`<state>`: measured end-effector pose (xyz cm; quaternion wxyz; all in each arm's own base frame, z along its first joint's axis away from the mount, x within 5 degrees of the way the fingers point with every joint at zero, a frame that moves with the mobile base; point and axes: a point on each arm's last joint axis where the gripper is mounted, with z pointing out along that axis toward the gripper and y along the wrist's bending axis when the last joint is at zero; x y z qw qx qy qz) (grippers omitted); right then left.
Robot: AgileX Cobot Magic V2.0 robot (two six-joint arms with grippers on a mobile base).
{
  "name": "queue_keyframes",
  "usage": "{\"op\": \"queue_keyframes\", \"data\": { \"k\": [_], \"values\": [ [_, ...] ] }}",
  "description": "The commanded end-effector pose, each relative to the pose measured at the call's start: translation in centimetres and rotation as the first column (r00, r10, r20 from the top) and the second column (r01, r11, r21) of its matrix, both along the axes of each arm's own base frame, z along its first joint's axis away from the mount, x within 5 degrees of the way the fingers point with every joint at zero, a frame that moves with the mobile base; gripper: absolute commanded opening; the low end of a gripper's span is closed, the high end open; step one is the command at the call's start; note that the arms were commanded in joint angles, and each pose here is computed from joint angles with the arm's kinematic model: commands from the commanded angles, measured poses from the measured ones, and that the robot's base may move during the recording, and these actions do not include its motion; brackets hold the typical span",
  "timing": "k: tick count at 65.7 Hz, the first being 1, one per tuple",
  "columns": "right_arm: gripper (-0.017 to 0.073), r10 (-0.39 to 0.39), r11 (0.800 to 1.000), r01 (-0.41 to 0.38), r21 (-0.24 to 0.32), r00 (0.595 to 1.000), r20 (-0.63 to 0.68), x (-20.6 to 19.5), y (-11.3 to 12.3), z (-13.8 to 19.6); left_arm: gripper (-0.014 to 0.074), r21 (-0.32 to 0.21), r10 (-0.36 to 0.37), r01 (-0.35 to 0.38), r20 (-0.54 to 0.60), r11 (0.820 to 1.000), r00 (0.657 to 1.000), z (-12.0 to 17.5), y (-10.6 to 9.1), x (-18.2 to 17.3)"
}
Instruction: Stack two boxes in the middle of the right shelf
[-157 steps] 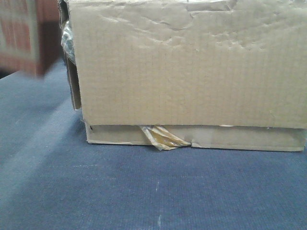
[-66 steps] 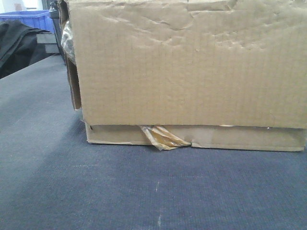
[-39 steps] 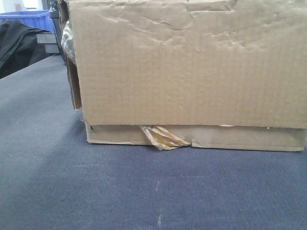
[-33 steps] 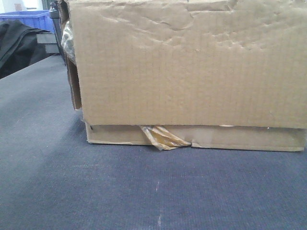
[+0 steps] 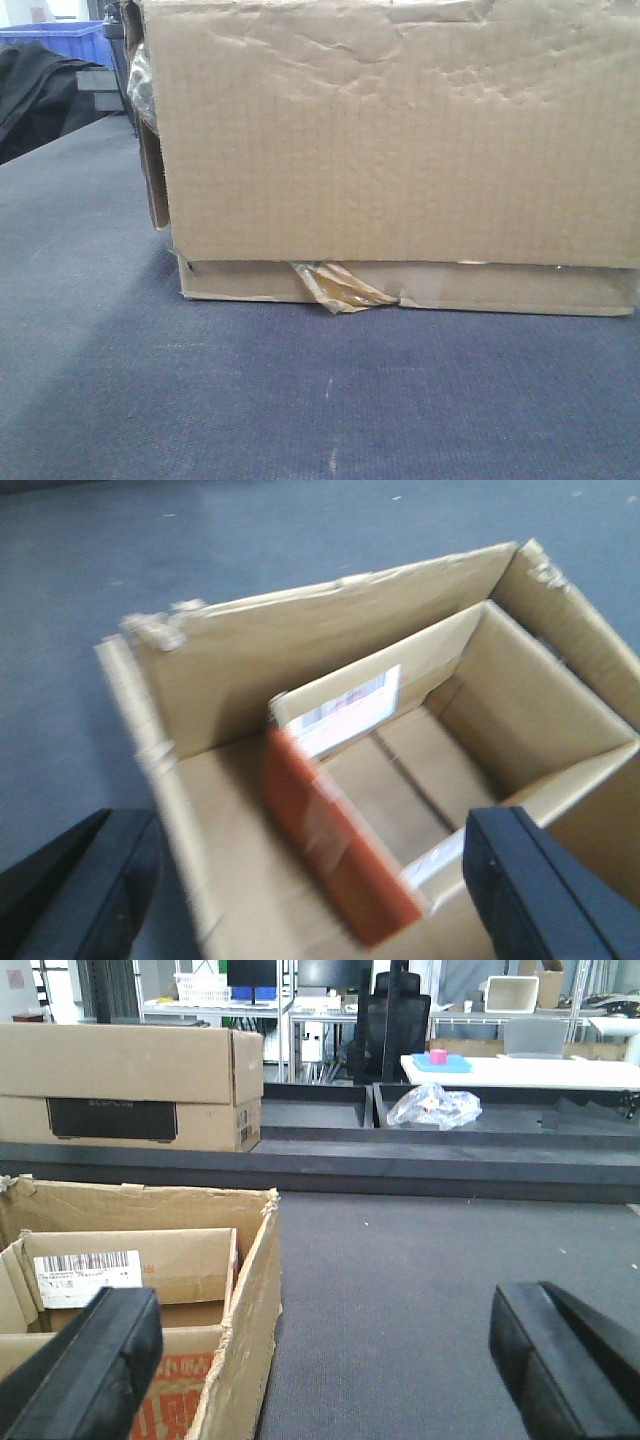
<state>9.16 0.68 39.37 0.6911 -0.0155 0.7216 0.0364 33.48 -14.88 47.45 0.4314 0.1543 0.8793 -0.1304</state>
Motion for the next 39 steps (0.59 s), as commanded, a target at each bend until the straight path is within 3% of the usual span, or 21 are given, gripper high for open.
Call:
{"op": "queue_keyframes", "data": {
  "k": [1, 14, 24, 33, 39],
  "values": [
    [0.0569, 0.004, 1.0, -0.004, -0.006, 1.0, 0.007, 0.0, 0.0, 1.0, 0.0505, 0.017, 0.047, -0.047, -0.007, 0.999, 0.999, 1.3, 2.1, -1.3],
    [0.0569, 0.017, 1.0, -0.018, -0.014, 0.997, -0.079, 1.7, 0.2, 4.1, 0.0505, 0.104, 0.139, -0.138, 0.0, 0.985, 0.99, 1.8, 5.8, -1.4],
    [0.0569, 0.051, 0.997, -0.063, -0.054, 0.979, -0.199, 4.2, 0.7, 6.5, 0.0505, 0.108, 0.149, -0.147, -0.007, 0.983, 0.989, 1.6, 6.0, -1.2],
    [0.0569, 0.099, 0.987, -0.139, -0.077, 0.918, -0.383, 7.7, 1.7, 7.3, 0.0505, 0.117, 0.131, -0.128, -0.016, 0.985, 0.991, 1.2, 5.5, -0.9],
    [0.0569, 0.11, 0.982, -0.173, -0.074, 0.846, -0.522, 10.5, 2.2, 6.9, 0.0505, 0.11, 0.12, -0.114, -0.049, 0.987, 0.992, 0.3, 5.1, -0.2]
  ]
}}
